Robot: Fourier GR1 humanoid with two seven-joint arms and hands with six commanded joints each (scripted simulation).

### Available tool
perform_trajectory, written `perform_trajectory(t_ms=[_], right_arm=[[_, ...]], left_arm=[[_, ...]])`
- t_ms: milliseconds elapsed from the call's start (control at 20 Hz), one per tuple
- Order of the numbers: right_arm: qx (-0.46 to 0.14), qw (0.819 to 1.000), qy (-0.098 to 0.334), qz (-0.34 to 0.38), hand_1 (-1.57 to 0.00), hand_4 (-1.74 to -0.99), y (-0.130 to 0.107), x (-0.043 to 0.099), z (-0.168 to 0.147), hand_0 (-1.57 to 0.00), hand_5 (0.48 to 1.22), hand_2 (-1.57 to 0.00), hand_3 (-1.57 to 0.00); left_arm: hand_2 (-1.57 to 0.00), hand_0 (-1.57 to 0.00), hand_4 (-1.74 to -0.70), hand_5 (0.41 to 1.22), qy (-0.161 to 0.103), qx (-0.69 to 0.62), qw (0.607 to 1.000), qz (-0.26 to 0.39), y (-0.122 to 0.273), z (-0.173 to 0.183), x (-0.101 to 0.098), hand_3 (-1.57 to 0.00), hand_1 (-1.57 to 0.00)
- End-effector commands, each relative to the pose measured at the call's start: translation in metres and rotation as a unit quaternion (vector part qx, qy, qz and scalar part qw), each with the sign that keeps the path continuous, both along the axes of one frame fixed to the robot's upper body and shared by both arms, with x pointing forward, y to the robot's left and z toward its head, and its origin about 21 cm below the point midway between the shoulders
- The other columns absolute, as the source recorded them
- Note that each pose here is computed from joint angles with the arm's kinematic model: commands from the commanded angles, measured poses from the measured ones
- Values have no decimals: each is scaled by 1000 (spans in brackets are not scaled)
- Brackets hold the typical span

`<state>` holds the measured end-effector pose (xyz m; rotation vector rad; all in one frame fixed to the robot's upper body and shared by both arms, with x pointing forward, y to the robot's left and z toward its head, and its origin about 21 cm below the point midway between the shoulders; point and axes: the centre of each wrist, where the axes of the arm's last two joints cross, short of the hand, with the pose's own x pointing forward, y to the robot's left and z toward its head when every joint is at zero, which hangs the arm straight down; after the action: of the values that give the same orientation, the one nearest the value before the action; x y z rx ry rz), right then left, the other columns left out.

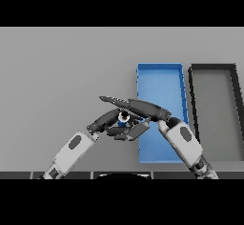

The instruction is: Pick up the blue pipe and place it into the blue bin.

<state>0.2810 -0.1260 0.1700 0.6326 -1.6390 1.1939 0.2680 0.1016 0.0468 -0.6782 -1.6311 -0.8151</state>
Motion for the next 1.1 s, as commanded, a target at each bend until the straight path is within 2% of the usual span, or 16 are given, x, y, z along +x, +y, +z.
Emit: perform_trajectory(t_ms=[0, 50, 100, 150, 250, 300, 350, 400, 500, 600, 750, 800, 850, 950, 1000, 1050], right_arm=[[1, 1000, 0, 6, -13, -1231, 4, 3, 3, 1, 512, -42, 1], [-5, 1000, 5, 11, -36, -1241, 10, 8, 1, -14, 516, -68, -11], [-6, 1000, 4, 18, -83, -1268, 12, 12, 4, -54, 519, -115, -43], [-8, 1000, 7, 28, -166, -1308, 15, 12, 0, -138, 523, -193, -106], [-25, 999, 7, 40, -500, -1390, 24, 13, 1, -478, 538, -500, -375], [-17, 999, 5, 49, -714, -1453, 25, 15, 2, -697, 551, -714, -562], [-14, 998, 11, 59, -886, -1503, 25, 12, 1, -872, 573, -886, -701], [-14, 997, 25, 65, -1023, -1541, 30, 10, -2, -1012, 604, -1023, -828], [5, 997, 39, 62, -1220, -1492, 34, 6, -5, -1213, 706, -1220, -1096], [21, 998, 32, 57, -1346, -1464, 32, 6, -6, -1342, 891, -1346, -1267], [16, 999, 2, 52, -1456, -1459, 31, 3, -5, -1454, 1052, -1456, -1415], [14, 999, -6, 53, -1479, -1465, 31, 3, -2, -1477, 1086, -1479, -1446], [14, 999, 1, 51, -1497, -1469, 33, 4, -4, -1496, 1113, -1497, -1471], [19, 998, 11, 56, -1524, -1473, 31, 3, -7, -1523, 1152, -1524, -1507], [31, 997, 18, 63, -1533, -1474, 32, 2, -10, -1533, 1166, -1533, -1520], [44, 997, 15, 64, -1541, -1477, 32, 1, -10, -1540, 1177, -1541, -1530]], left_arm=[[-1571, -1571, -1723, 1221, 1, 1, 1000, 1, 1, -2, -1, -1450, -1571], [-1571, -1571, -1720, 1221, 6, -8, 1000, -7, 2, 0, -2, -1474, -1571], [-1571, -1571, -1717, 1221, 3, -11, 1000, -13, 2, 2, -1, -1395, -1567], [-1367, -1496, -1630, 1221, -21, -10, 1000, -11, -2, 6, 0, -1150, -1393], [-875, -993, -1587, 1221, -46, 60, 997, 6, 1, 7, 1, -736, -895], [-796, -879, -1611, 1221, -52, 58, 997, 11, 3, 9, 1, -667, -828], [-845, -895, -1637, 1221, -55, 53, 997, 9, 4, 8, 1, -656, -867], [-990, -1030, -1658, 1192, -48, 29, 998, 11, 2, 6, 0, -623, -1008], [-1199, -1225, -1688, 1203, -30, -9, 999, 6, 3, 6, -5, -525, -1211], [-1333, -1349, -1707, 1209, -17, -22, 1000, 5, 2, 6, -5, -527, -1340], [-1449, -1458, -1724, 1215, -27, -11, 1000, 4, 0, 8, -1, -591, -1453], [-1474, -1480, -1727, 1216, -37, -12, 999, 6, 3, 7, -1, -550, -1454], [-1493, -1498, -1730, 1217, -34, -10, 999, 4, 4, 5, -3, -527, -1453], [-1521, -1499, -1734, 1219, -40, -1, 999, 0, 3, 5, 2, -505, -1356], [-1350, -1426, -1637, 1219, -43, 0, 999, -5, 1, 3, 1, -531, -1220], [-1242, -1407, -1544, 1219, -49, 1, 999, -9, 4, 4, 1, -518, -1190]])
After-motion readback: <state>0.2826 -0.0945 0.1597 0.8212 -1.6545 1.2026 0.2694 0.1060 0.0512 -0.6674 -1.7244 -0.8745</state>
